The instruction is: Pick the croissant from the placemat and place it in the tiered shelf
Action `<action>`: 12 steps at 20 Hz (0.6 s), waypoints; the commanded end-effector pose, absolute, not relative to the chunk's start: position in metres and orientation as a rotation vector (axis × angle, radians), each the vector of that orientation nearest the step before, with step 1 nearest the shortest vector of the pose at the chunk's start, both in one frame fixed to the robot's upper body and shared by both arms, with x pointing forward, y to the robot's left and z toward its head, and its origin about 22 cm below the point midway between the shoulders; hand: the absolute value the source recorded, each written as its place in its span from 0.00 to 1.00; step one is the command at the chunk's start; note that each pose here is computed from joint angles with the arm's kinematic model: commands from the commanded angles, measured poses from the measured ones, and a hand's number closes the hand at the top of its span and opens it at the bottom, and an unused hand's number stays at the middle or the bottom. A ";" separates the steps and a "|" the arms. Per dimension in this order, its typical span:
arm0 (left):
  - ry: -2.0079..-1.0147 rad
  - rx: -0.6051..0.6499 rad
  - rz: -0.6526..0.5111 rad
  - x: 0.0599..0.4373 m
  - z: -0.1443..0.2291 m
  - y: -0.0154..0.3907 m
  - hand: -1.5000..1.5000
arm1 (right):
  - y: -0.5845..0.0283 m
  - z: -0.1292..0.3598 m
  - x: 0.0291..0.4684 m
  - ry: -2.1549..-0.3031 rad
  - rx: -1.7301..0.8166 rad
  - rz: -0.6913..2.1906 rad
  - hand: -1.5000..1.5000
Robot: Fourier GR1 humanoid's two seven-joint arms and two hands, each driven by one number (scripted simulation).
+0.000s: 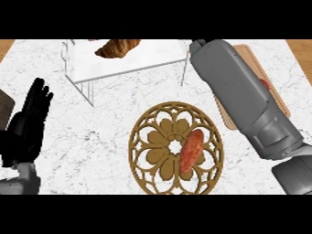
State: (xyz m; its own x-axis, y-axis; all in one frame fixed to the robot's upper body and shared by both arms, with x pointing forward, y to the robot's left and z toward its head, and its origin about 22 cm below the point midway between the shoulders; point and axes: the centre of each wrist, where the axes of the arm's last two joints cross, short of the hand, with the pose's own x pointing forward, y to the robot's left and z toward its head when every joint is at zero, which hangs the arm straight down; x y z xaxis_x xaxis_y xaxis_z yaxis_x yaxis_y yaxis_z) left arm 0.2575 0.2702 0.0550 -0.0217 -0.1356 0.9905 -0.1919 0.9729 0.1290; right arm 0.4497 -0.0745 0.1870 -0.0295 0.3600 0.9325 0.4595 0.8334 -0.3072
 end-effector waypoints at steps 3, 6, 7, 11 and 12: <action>-1.588 0.275 0.051 0.235 0.053 0.275 0.50 | -0.129 0.182 0.433 -1.607 -0.636 -0.072 0.00; -1.594 0.274 0.074 0.254 0.065 0.279 0.50 | -0.164 0.191 0.418 -1.615 -0.598 -0.047 0.00; -1.589 0.288 0.077 0.253 0.057 0.288 0.50 | -0.187 0.199 0.414 -1.641 -0.589 -0.065 0.00; -1.600 0.282 0.068 0.257 0.063 0.268 0.50 | -0.196 0.188 0.378 -1.627 -0.563 -0.029 0.00; -1.590 0.265 0.041 0.242 0.048 0.270 0.50 | -0.210 0.197 0.374 -1.635 -0.588 -0.051 0.00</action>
